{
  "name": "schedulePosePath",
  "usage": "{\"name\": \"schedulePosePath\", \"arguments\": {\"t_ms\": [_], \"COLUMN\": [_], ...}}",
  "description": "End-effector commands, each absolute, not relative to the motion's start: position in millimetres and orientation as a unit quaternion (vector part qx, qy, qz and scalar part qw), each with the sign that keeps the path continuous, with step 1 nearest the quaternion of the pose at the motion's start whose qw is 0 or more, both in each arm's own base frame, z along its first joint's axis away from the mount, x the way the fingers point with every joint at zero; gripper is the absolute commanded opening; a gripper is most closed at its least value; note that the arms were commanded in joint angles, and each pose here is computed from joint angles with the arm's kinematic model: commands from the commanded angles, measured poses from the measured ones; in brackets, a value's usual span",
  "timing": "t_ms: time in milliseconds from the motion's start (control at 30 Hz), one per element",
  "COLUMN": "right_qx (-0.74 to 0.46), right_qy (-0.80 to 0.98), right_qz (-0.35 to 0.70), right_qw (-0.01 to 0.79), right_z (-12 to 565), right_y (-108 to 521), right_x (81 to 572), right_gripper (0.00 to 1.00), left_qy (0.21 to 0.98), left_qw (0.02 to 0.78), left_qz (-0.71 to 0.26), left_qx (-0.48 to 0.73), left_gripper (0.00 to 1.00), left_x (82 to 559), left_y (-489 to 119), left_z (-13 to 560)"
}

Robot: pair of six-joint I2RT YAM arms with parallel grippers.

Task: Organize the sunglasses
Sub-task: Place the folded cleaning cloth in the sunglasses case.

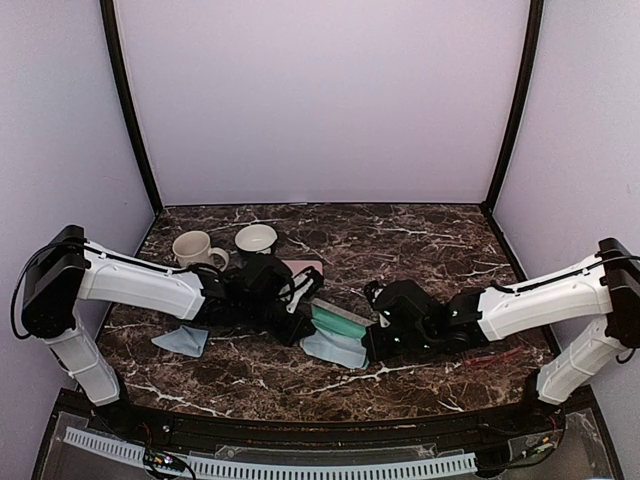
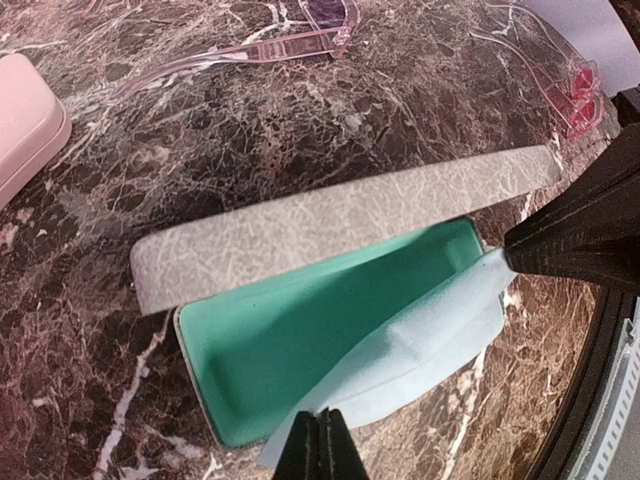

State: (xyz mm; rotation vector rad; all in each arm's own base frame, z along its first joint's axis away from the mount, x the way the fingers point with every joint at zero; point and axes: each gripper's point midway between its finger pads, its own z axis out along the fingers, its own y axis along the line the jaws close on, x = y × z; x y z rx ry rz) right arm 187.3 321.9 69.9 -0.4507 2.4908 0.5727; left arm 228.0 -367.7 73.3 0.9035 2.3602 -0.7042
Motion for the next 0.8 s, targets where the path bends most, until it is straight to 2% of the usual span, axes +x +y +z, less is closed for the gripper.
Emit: {"name": "schedulePosePath", "arguments": {"t_ms": [0, 767], "right_qx": [-0.172, -0.173], "right_qy": [0.923, 0.925], "right_qz": [0.194, 0.136], "right_qw": [0.284, 0.308], "right_z": [71, 66], "right_y": [324, 321], "right_x": [190, 194], "right_gripper": [0.00, 0.00], "left_qy": [0.861, 0.860], "left_qw": [0.278, 0.294], "left_qz": [-0.261, -0.243], "left_qx": [0.336, 0.339], "left_gripper": [0.00, 0.00], "left_x": [240, 252], "left_y": [-376, -380], "left_z": [82, 72]}}
